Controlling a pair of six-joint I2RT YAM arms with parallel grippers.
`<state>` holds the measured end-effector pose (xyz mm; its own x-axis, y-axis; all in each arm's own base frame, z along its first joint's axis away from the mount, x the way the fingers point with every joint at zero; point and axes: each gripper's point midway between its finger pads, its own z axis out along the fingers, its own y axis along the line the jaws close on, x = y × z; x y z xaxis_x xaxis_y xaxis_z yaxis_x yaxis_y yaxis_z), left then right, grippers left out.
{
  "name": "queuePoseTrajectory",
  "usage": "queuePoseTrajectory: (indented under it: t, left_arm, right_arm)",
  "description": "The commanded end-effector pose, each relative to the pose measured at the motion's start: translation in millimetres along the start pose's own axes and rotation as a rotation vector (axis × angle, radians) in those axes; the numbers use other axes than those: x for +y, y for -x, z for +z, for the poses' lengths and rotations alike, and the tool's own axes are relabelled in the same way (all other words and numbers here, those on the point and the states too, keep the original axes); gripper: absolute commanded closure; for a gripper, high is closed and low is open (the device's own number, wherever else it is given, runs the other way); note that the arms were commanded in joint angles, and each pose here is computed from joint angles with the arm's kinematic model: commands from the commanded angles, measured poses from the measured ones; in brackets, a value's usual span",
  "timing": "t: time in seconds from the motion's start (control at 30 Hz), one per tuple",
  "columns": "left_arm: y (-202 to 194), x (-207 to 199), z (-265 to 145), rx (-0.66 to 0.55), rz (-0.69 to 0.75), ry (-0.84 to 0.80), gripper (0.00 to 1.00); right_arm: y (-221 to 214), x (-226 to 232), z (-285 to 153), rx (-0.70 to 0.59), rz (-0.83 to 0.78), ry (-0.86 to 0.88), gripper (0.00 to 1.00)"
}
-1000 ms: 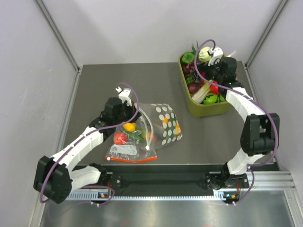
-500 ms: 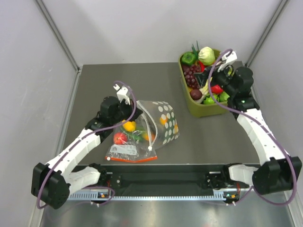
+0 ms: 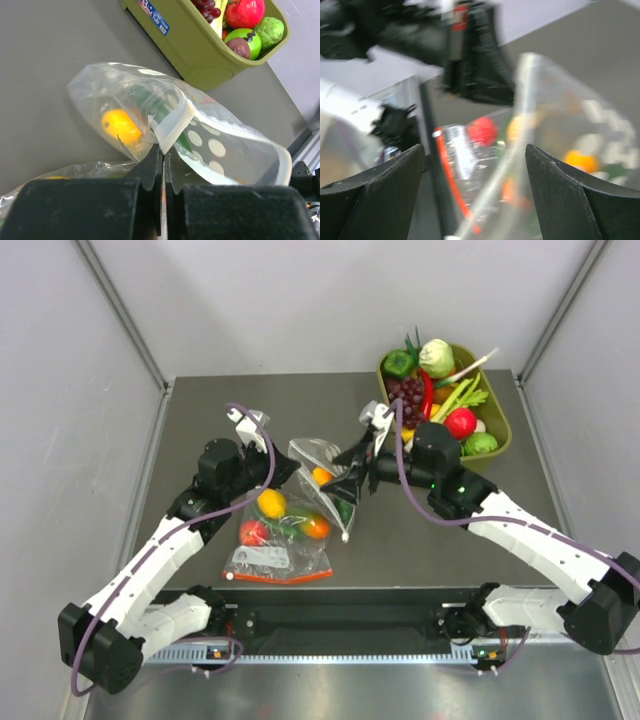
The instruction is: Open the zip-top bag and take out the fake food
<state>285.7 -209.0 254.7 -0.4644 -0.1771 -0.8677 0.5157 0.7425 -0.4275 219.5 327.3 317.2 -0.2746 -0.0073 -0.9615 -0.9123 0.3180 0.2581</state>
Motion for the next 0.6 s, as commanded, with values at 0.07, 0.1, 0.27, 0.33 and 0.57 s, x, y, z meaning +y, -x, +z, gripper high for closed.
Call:
queuePoseTrajectory:
  t: [0.07, 0.1, 0.27, 0.33, 0.57]
  left_arm:
    - [33, -13, -11, -0.088, 0.016, -0.013, 1.0]
    - [33, -12, -11, -0.09, 0.018, -0.013, 1.0]
    - [32, -14, -12, -0.086, 0.033, -0.025, 1.0]
    - [31, -15, -12, -0.082, 0.041, -0.031, 1.0]
    - [26, -20, -15, -0.069, 0.08, -0.067, 1.0]
  right_arm:
    - [11, 67, 9, -0.019, -0.018, 0.218, 0.2]
    - [9, 70, 10, -0.013, -0.013, 0.232, 0.2]
    - [-17, 58, 28, 0.06, 0.031, 0.21, 0.2]
    - [-33, 40, 39, 0.113, 0.072, 0.145, 0.21]
    - [-35, -7, 54, 0.094, 0.146, -0.041, 0.22]
